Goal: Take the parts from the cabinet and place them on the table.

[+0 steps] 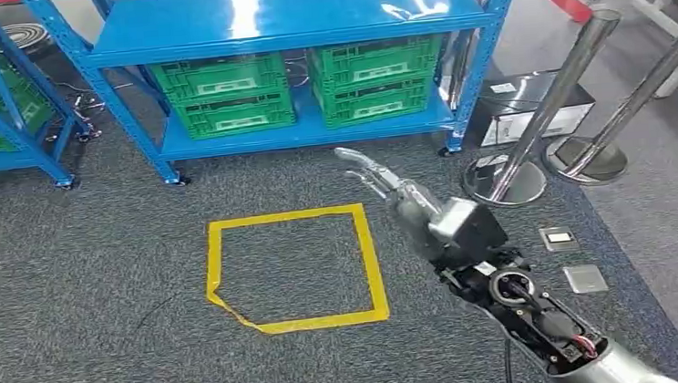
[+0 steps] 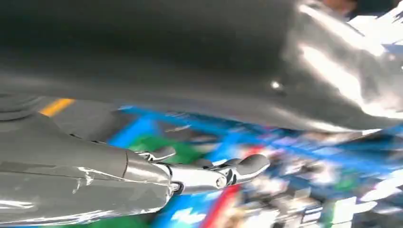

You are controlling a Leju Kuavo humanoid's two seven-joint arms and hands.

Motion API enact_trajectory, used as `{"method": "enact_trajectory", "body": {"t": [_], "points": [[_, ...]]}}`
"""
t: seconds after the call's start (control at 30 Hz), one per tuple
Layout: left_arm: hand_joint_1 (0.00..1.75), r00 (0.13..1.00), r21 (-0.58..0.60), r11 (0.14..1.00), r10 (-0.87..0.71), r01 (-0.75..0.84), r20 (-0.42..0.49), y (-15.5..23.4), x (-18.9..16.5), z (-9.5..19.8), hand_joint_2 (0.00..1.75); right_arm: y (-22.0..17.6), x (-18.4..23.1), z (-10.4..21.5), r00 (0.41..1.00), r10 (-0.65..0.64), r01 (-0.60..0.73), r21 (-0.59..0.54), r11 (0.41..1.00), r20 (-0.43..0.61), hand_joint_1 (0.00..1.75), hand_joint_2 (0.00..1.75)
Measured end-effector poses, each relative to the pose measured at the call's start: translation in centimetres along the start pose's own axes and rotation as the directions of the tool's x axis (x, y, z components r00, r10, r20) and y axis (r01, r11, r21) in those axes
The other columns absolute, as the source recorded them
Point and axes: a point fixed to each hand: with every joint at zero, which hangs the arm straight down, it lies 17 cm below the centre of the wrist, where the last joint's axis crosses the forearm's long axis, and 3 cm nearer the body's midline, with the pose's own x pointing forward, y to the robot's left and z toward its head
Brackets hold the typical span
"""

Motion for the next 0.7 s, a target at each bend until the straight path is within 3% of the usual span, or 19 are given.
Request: {"method": "enact_trajectory", "body": {"t": [0.1,0.23,0.3,0.4,0.47,0.63,0.67,0.7], "points": [[0.0,1.0,-0.002,1.0,0.0,0.0,0.003,-0.1,0.1,0.0,0.0,-3.4,-6.4,1.0,0.987,0.042,-0.051,-0.051,0.997,-0.154,0.0,0.0],[0.0,1.0,-0.004,1.0,0.0,0.0,0.006,-0.2,0.1,0.0,0.0,-7.9,-15.9,5.4,0.922,0.057,-0.101,-0.097,0.99,-0.383,0.0,0.0],[0.0,1.0,-0.006,1.0,0.001,-0.001,0.009,-0.3,0.2,0.0,0.0,-9.9,-21.3,9.9,0.818,0.041,-0.134,-0.121,0.984,-0.573,0.0,0.0],[0.0,1.0,-0.012,1.0,0.003,-0.003,0.01,-0.5,0.2,0.0,0.0,-11.3,-27.8,20.5,0.578,-0.016,-0.175,-0.143,0.974,-0.816,0.0,0.0],[0.0,1.0,-0.014,1.0,0.003,-0.003,0.005,-0.5,-0.1,0.1,0.0,-11.6,-29.8,26.6,0.435,-0.049,-0.196,-0.148,0.969,-0.899,0.0,0.0],[0.0,1.0,-0.014,1.0,0.003,-0.003,0.005,-0.5,-0.1,0.1,0.0,-11.6,-30.0,27.3,0.417,-0.053,-0.198,-0.148,0.969,-0.908,0.0,0.0],[0.0,1.0,-0.016,1.0,-0.005,0.006,0.008,-0.6,0.0,0.1,0.0,-11.4,-31.4,35.9,0.19,-0.112,-0.218,-0.154,0.964,-0.975,0.0,0.0],[0.0,1.0,-0.017,1.0,-0.014,0.014,0.009,-0.6,0.0,0.1,0.0,-11.0,-31.4,43.1,0.011,-0.155,-0.237,-0.154,0.959,-0.988,0.0,0.0]]}}
